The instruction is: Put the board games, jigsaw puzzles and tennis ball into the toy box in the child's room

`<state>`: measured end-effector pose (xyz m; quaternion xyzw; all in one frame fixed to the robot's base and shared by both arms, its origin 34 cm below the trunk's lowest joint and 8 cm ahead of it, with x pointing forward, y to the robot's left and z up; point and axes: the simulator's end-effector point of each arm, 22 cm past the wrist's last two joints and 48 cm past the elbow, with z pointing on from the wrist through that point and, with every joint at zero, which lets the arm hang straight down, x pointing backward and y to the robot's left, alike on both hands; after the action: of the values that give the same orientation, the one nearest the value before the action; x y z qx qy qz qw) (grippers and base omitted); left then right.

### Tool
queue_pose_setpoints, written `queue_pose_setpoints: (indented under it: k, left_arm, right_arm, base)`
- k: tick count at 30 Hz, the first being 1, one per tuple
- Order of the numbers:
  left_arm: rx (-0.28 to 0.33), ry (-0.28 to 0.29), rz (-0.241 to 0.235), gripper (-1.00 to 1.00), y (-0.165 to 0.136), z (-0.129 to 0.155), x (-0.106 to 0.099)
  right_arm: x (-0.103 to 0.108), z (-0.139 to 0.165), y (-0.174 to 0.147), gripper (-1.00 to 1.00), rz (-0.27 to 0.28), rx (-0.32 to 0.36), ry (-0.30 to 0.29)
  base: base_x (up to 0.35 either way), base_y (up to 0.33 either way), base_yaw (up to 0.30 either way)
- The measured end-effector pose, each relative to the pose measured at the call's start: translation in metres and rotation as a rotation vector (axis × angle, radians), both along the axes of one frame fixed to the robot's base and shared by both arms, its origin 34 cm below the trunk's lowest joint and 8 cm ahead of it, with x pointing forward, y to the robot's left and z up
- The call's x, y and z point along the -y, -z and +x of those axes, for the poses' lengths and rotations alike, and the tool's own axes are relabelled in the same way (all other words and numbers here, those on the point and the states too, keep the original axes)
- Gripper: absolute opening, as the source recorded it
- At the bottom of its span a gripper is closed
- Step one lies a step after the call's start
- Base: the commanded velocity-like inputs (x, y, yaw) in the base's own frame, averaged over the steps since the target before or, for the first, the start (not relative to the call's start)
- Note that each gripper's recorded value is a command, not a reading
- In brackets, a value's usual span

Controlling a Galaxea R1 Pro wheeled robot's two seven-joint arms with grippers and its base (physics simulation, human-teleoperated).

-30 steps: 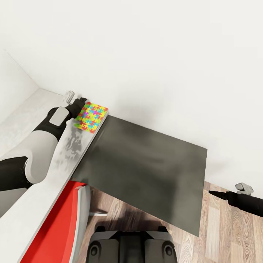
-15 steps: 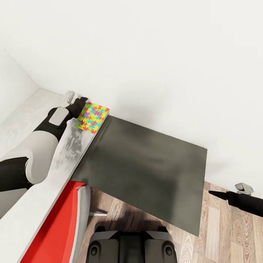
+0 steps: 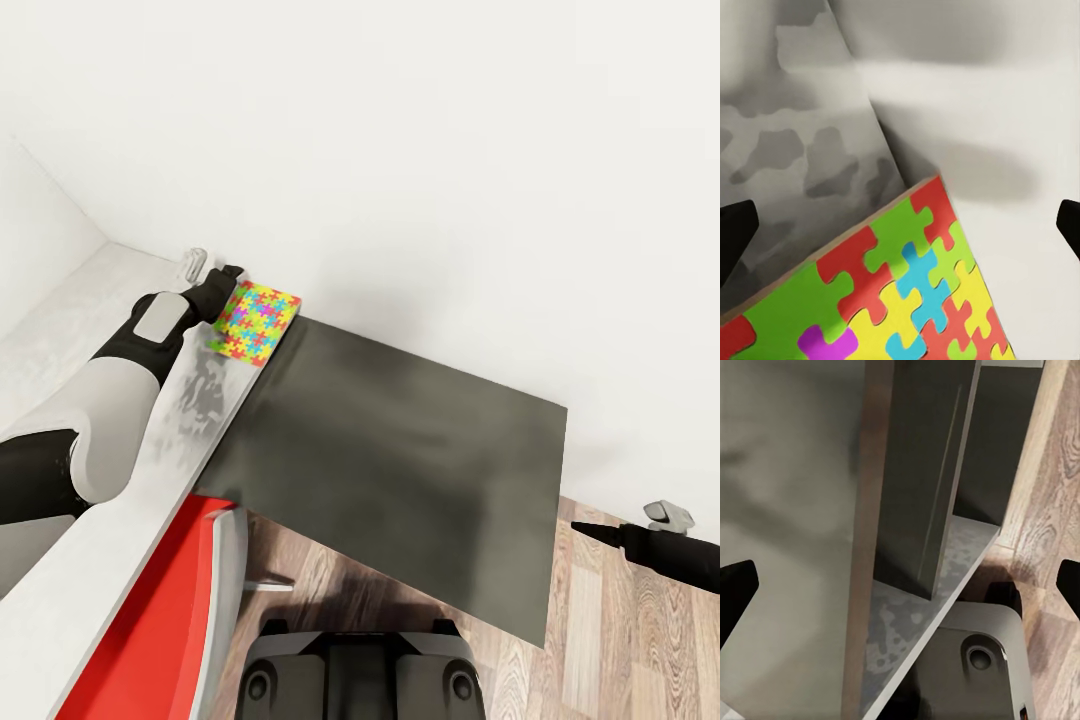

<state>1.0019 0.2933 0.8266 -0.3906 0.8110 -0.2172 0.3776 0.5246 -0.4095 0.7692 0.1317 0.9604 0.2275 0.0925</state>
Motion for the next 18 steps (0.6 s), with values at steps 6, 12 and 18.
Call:
queue_pose_setpoints:
  k: [6, 12, 18]
  left_arm:
    - [0.0, 0.001, -0.004, 1.0, -0.0002, 0.0001, 0.0014]
    - [0.0, 0.005, -0.005, 1.0, -0.0001, 0.0004, 0.0046]
    - [0.001, 0.008, -0.011, 1.0, -0.0004, 0.0006, 0.0089]
  right_arm:
    - [0.0001, 0.0, 0.0, 1.0, 0.0, 0.0, 0.0]
    - [-0.0001, -0.0001, 0.0001, 1.0, 0.0, 0.0, 0.0]
    - [0.0, -0.0001, 0.0001, 1.0, 0.0, 0.0, 0.0]
  base:
    - [0.0, 0.0, 0.0]
    - [0.0, 0.0, 0.0]
    - [0.0, 0.0, 0.0]
